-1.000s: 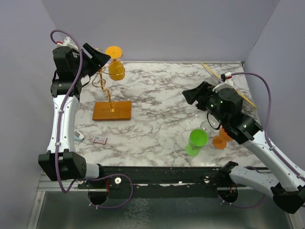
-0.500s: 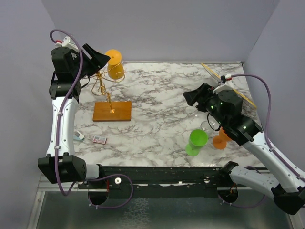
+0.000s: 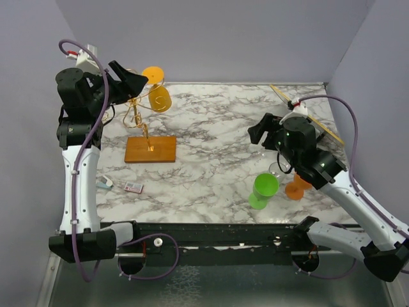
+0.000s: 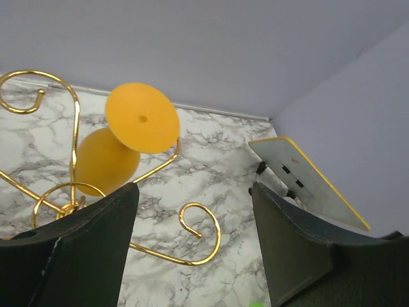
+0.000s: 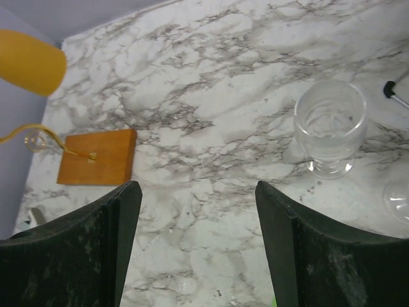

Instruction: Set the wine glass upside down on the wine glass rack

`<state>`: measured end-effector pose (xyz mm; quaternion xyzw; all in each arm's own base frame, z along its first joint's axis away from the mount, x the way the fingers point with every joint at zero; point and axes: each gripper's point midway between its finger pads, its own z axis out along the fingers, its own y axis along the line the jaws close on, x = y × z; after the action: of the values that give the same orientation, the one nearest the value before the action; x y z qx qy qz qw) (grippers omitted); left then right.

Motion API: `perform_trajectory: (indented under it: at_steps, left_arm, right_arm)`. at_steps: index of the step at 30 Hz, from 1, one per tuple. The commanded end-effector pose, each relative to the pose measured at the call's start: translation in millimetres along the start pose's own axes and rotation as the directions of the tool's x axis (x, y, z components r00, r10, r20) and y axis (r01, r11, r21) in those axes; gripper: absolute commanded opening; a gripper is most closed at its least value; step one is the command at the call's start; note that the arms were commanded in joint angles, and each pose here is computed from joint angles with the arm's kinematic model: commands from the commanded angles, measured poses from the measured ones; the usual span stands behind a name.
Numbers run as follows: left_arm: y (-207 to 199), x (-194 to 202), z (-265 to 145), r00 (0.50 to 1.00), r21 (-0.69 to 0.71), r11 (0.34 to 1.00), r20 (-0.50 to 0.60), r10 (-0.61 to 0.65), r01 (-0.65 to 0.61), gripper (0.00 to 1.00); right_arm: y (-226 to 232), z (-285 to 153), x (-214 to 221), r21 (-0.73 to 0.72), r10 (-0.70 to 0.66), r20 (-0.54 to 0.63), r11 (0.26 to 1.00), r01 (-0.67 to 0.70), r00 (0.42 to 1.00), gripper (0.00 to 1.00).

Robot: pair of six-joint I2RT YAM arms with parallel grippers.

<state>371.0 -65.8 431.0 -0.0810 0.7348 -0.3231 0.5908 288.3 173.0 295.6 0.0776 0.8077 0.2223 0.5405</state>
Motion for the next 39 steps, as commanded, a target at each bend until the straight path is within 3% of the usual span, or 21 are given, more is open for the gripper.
perform_trajectory:
  at_steps: [1, 9, 13, 18, 26, 34, 39]
  left_arm:
    - [-44.9, 1.4, -27.4, 0.993, 0.187, 0.977, -0.021, 0.112, -0.106, 0.74]
    - [-111.4, 75.3, -35.8, 0.945, 0.483, 0.853, -0.135, 0.297, -0.199, 0.79]
    - [-133.9, 111.3, -47.0, 0.915, 0.585, 0.78, -0.15, 0.375, -0.223, 0.83]
    - [-139.5, 139.6, -53.0, 0.897, 0.64, 0.735, -0.159, 0.413, -0.225, 0.86]
    - [-131.1, 169.6, -54.1, 0.906, 0.667, 0.729, -0.2, 0.374, -0.154, 0.86]
    - [-114.6, 197.4, -53.2, 0.917, 0.658, 0.746, -0.228, 0.328, -0.104, 0.86]
    - [-107.0, 205.5, -49.2, 0.914, 0.642, 0.761, -0.244, 0.323, -0.097, 0.86]
  right_arm:
    - [-30.8, 3.8, 2.1, 0.154, -0.159, -0.051, 0.974, 0.165, 0.986, 0.78]
    - [-60.5, 32.7, 0.1, 0.358, -0.304, -0.136, 0.872, 0.333, 0.943, 0.81]
    - [-62.3, 53.9, -1.0, 0.347, -0.307, -0.157, 0.872, 0.344, 0.939, 0.81]
    - [-63.0, 72.5, 13.1, 0.303, -0.303, -0.207, 0.884, 0.355, 0.93, 0.76]
    - [-71.2, 78.2, 27.5, 0.299, -0.301, -0.263, 0.878, 0.374, 0.917, 0.68]
    - [-85.9, 53.1, 31.5, 0.329, -0.306, -0.308, 0.854, 0.402, 0.901, 0.68]
    - [-89.0, 63.1, 25.7, 0.355, -0.338, -0.297, 0.829, 0.432, 0.893, 0.68]
